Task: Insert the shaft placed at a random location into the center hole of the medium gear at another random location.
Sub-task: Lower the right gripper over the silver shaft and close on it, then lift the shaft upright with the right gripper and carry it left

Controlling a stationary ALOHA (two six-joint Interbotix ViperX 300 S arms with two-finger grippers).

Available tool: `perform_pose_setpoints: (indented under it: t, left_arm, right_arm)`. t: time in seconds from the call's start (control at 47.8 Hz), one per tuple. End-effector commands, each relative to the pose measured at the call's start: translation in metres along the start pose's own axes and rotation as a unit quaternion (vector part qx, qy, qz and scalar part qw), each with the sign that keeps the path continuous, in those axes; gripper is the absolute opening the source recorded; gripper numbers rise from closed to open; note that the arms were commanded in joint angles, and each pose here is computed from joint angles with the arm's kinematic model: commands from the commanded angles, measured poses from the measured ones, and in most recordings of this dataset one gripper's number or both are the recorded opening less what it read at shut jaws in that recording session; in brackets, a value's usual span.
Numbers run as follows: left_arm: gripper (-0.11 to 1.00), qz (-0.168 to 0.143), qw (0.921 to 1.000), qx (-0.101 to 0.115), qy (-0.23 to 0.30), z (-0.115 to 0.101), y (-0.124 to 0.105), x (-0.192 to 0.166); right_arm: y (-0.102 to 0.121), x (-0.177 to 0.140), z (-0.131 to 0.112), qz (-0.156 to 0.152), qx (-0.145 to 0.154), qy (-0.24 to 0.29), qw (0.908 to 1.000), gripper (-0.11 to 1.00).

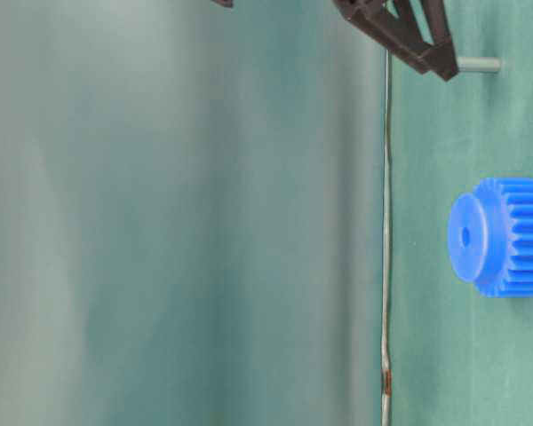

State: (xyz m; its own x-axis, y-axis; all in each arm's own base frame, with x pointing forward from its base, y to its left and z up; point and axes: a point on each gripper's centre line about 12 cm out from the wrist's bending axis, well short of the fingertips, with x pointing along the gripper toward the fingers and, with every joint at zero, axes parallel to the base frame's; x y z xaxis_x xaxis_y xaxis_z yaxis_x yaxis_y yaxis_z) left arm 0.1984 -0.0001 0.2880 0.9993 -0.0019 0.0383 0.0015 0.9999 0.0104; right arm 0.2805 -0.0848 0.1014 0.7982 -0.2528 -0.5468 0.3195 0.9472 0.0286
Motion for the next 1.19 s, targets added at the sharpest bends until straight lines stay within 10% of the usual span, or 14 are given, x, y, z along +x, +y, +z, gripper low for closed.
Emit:
perform_pose_setpoints:
  t: [0.0, 0.251, 1.171]
  left_arm:
    - [0.03, 0.0, 0.9999, 0.0, -0.011, 0.009, 0.0, 0.003]
    - [0.03, 0.001, 1.0, 0.0, -0.009, 0.008, 0.0, 0.003]
    - [0.03, 0.0, 1.0, 0.001, -0.008, 0.008, 0.0, 0.003]
  right_arm:
    - [-0.001, 0.002, 0.009, -0.002, -0.006, -0.018, 0.9998, 0.69]
    - [-0.001, 0.002, 0.009, -0.002, -0.007, -0.018, 0.9998, 0.14]
    - [0.003, -0.029, 0.074, 0.005, -0.009, -0.034, 0.9994, 0.13]
